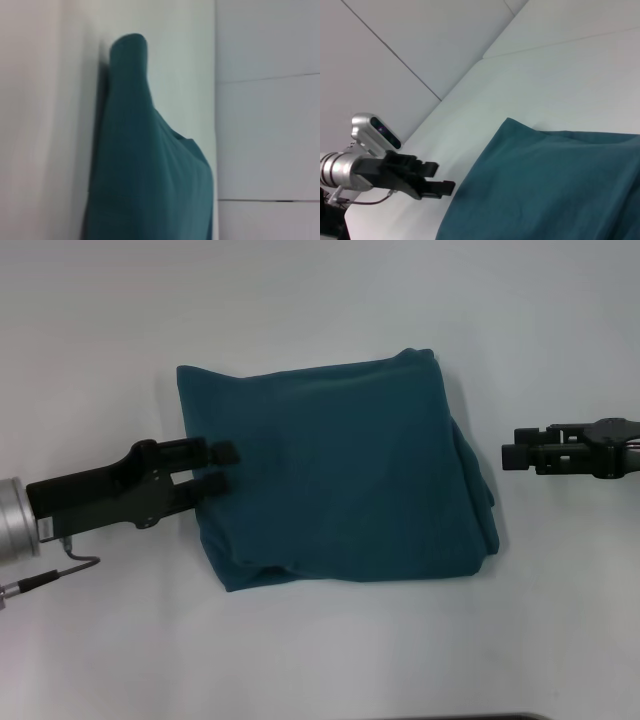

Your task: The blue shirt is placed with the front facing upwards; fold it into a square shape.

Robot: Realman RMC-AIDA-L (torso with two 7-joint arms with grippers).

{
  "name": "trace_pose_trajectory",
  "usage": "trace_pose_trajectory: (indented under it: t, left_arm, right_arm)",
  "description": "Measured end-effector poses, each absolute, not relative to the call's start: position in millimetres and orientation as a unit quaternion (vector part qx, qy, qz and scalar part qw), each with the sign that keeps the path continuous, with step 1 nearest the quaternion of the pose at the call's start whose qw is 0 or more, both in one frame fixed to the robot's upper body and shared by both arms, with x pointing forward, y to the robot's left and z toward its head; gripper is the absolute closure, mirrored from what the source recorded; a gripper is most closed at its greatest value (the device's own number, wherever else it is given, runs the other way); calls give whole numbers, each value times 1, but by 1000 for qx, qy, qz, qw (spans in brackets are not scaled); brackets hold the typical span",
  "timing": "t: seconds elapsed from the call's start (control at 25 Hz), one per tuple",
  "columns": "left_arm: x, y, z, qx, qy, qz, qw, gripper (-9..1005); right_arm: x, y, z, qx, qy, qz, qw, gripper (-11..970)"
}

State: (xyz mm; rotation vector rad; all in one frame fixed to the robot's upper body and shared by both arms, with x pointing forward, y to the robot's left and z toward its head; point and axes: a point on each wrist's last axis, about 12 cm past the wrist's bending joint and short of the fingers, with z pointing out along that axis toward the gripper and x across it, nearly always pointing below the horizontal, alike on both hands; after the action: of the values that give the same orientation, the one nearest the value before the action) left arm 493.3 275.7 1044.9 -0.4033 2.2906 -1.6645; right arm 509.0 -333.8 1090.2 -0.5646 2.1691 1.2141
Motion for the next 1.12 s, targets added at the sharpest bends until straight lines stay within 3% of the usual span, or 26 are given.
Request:
trace_pose_trajectory:
  t: [0.4,1.12]
  left_arm:
    - [479,314,1047,-136,821,-544,108,477]
    - [486,283,1034,-124,837,-525,90,477]
  right_arm:
    - [510,-335,1091,-210,815,455,291,240]
    - [508,-337,1090,-207,817,454,291,239]
